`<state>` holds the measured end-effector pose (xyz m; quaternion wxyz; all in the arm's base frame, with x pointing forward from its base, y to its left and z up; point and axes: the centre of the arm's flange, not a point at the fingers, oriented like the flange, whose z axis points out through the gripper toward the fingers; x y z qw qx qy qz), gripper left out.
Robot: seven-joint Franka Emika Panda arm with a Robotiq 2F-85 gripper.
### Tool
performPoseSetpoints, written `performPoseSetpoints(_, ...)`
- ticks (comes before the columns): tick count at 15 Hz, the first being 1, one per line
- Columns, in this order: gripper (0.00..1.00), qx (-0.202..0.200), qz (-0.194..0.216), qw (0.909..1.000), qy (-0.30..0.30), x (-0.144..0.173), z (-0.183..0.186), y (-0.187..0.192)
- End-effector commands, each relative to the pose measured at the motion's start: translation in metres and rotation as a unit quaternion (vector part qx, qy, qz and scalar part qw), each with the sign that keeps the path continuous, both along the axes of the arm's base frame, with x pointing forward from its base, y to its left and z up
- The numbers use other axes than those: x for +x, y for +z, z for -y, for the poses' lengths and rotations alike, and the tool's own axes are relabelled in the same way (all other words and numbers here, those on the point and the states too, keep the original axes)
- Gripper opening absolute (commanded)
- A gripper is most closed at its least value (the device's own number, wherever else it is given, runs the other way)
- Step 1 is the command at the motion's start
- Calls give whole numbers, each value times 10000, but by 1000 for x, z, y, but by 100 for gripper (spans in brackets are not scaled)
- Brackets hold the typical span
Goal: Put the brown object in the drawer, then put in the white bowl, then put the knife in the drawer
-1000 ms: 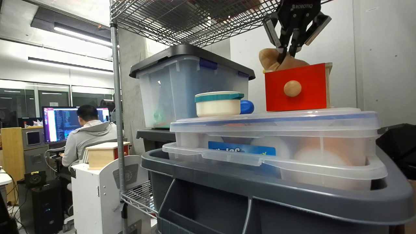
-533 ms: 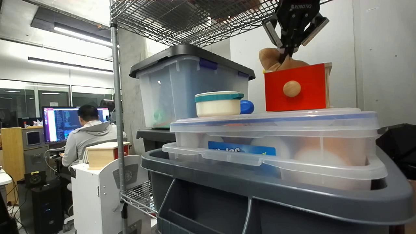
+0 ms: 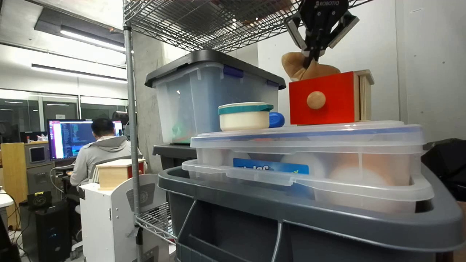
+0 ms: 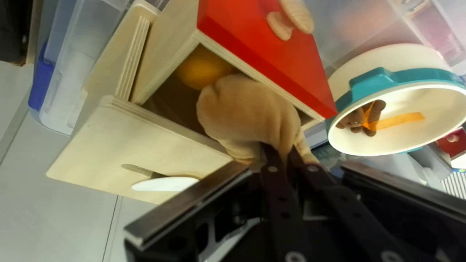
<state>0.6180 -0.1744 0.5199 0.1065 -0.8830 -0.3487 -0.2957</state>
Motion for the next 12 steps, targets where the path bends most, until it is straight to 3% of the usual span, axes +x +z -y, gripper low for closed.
performPoseSetpoints(1,2,-75,112,9999,9,-17,-15,10)
performPoseSetpoints(12,2,-84,225,9994,230,-29,-50,24)
